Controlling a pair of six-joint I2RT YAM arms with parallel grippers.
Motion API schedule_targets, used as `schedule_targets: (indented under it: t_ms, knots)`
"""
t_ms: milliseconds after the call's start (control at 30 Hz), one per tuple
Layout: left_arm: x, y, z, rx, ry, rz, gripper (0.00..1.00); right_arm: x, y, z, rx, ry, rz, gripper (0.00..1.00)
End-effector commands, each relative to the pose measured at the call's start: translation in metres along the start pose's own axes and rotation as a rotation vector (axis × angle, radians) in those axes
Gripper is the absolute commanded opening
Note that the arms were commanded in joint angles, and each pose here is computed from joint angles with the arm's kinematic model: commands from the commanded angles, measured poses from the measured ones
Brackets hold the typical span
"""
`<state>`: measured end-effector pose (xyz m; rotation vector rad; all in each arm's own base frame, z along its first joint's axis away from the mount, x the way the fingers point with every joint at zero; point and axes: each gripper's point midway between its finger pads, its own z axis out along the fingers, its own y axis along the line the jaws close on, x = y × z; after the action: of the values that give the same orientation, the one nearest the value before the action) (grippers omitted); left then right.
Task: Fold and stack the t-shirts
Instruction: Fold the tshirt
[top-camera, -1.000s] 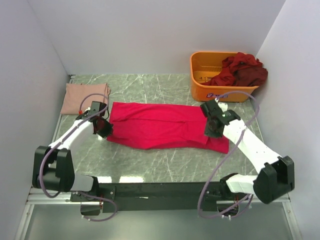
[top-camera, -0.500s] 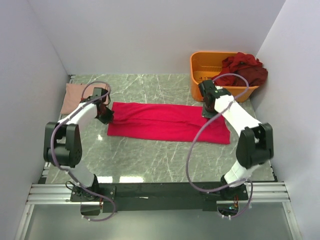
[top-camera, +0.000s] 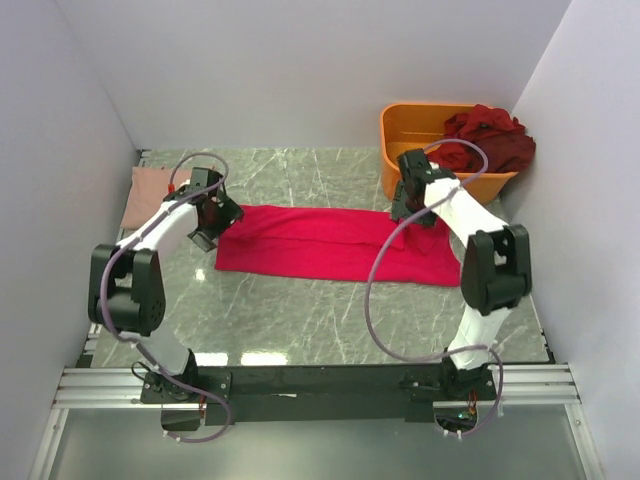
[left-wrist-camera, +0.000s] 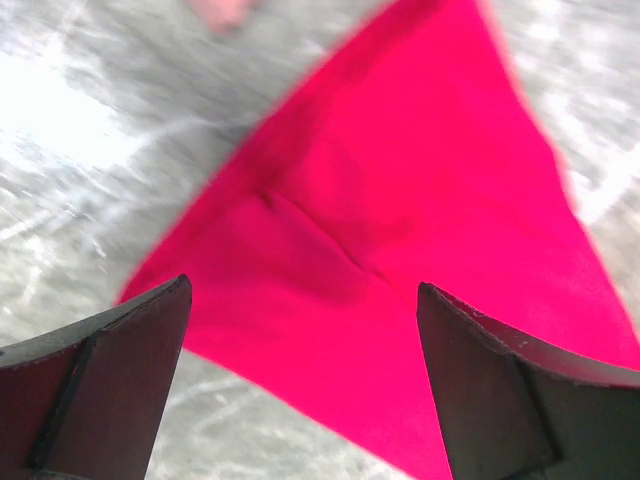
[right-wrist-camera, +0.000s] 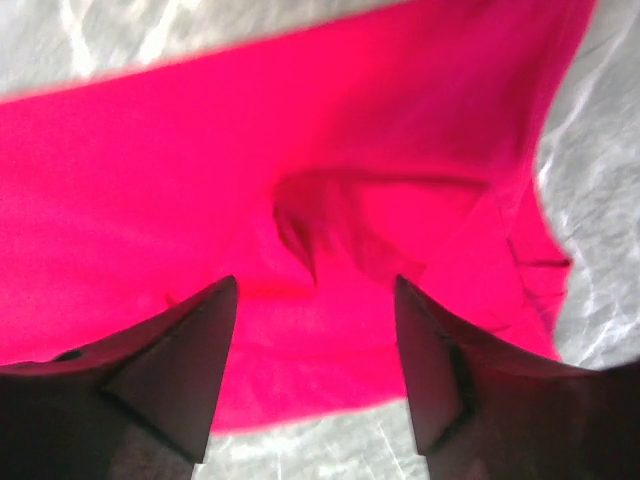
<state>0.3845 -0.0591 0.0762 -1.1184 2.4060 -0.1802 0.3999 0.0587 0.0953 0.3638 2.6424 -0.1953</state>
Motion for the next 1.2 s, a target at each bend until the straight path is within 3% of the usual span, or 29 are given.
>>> schedule_targets:
  t_ms: [0, 67, 133, 233, 567, 767, 900, 1033, 1167]
  knots:
    - [-0.013, -0.034, -0.038, 0.129, -0.083, 0.040, 0.99, 0.011, 0.012, -0.028, -0.153, -0.043, 0.021, 0.72]
    - [-0.009, -0.043, -0.042, 0.153, -0.088, 0.061, 0.99, 0.025, 0.030, -0.030, -0.274, -0.036, 0.027, 0.73]
    - [-0.006, -0.050, -0.041, 0.174, -0.085, 0.067, 0.99, 0.053, 0.035, -0.024, -0.341, 0.012, 0.019, 0.82]
    - [0.001, -0.057, -0.036, 0.196, -0.058, 0.086, 0.99, 0.062, 0.041, -0.014, -0.375, 0.017, 0.022, 0.82]
    - [0.005, -0.056, -0.019, 0.170, -0.041, 0.112, 1.00, 0.025, 0.067, 0.027, -0.348, -0.025, -0.013, 0.83]
    - [0.004, -0.048, -0.023, 0.145, -0.056, 0.123, 0.99, -0.034, 0.104, 0.017, -0.451, -0.179, 0.022, 0.82]
    - [0.003, -0.035, -0.030, 0.115, -0.071, 0.128, 0.99, -0.049, 0.117, -0.002, -0.449, -0.239, -0.031, 0.82]
    - [0.005, -0.032, -0.034, 0.135, -0.080, 0.129, 1.00, -0.022, 0.092, -0.016, -0.359, -0.223, -0.041, 0.82]
    - [0.012, -0.038, -0.033, 0.189, -0.059, 0.137, 0.99, 0.033, 0.055, -0.009, -0.297, -0.166, -0.041, 0.82]
